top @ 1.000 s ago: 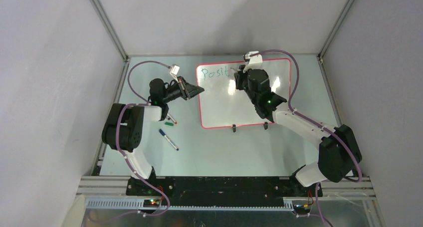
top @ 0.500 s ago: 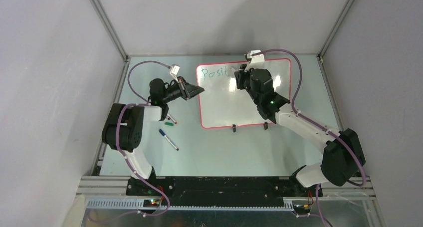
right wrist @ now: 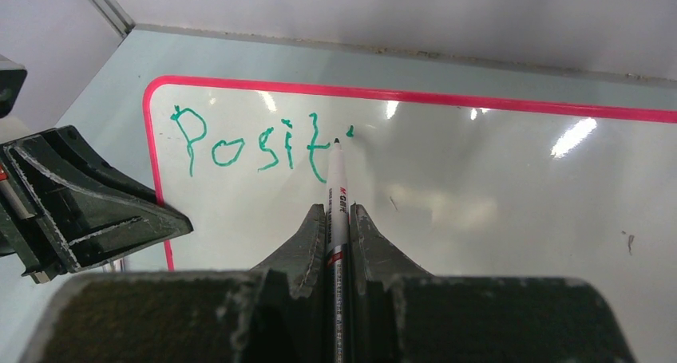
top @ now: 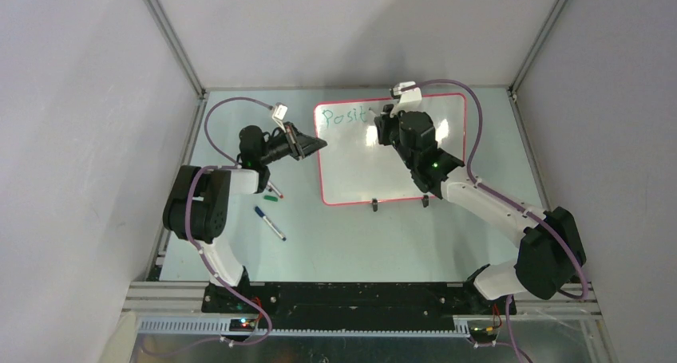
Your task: Write a sentence on the whiteboard
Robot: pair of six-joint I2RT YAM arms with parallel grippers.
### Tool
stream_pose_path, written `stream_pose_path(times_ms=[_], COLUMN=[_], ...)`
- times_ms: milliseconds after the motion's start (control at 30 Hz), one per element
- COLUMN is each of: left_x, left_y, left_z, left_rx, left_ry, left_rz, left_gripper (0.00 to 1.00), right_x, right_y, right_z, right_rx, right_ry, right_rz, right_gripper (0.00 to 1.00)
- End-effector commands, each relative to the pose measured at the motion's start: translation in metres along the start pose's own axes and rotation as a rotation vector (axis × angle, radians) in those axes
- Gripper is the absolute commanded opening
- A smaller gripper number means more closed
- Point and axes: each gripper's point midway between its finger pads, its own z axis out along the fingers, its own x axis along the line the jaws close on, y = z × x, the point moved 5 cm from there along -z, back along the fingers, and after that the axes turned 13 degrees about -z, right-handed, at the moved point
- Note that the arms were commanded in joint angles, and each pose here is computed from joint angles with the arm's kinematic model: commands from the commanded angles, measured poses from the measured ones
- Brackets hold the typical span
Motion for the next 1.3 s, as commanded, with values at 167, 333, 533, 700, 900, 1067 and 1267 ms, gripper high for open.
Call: stream_pose_path(times_ms=[167, 333, 533, 700, 900, 1067, 1267], left_x=[-0.01, -0.009, -0.009, -0.009, -0.008, -0.009, -0.008], left_y=[0.006, 0.006, 0.006, 0.006, 0.005, 0.006, 0.005], left_z=[0.002, 0.002, 0.002, 0.002, 0.002, 0.002, 0.002], left_rx=[-0.029, -0.027, -0.027, -0.028, -0.027, -0.027, -0.027], left_ry=[-0.013, -0.014, -0.013, -0.012, -0.012, -0.014, -0.013], left_rz=[0.091, 0.09, 0.088, 0.088, 0.086, 0.086, 0.086], left_gripper=[0.0, 0.0, 0.0, 0.0, 0.0, 0.0, 0.0], right_x=[-0.005, -0.004, -0.005, -0.004, -0.006, -0.007, -0.007], right_y=[0.011, 0.008, 0.006, 0.003, 0.001, 0.0, -0.003], right_z=[-0.001, 0.002, 0.005, 0.008, 0.01, 0.011, 0.012], right_rx=[-0.028, -0.024, -0.02, -0.016, -0.011, -0.009, 0.0], right_ry=[-0.032, -0.031, -0.025, -0.022, -0.023, -0.023, -0.022], right_rz=[0.009, 0.013, 0.017, 0.023, 0.025, 0.025, 0.029], right_gripper=[0.0, 0.0, 0.0, 0.0, 0.0, 0.0, 0.0])
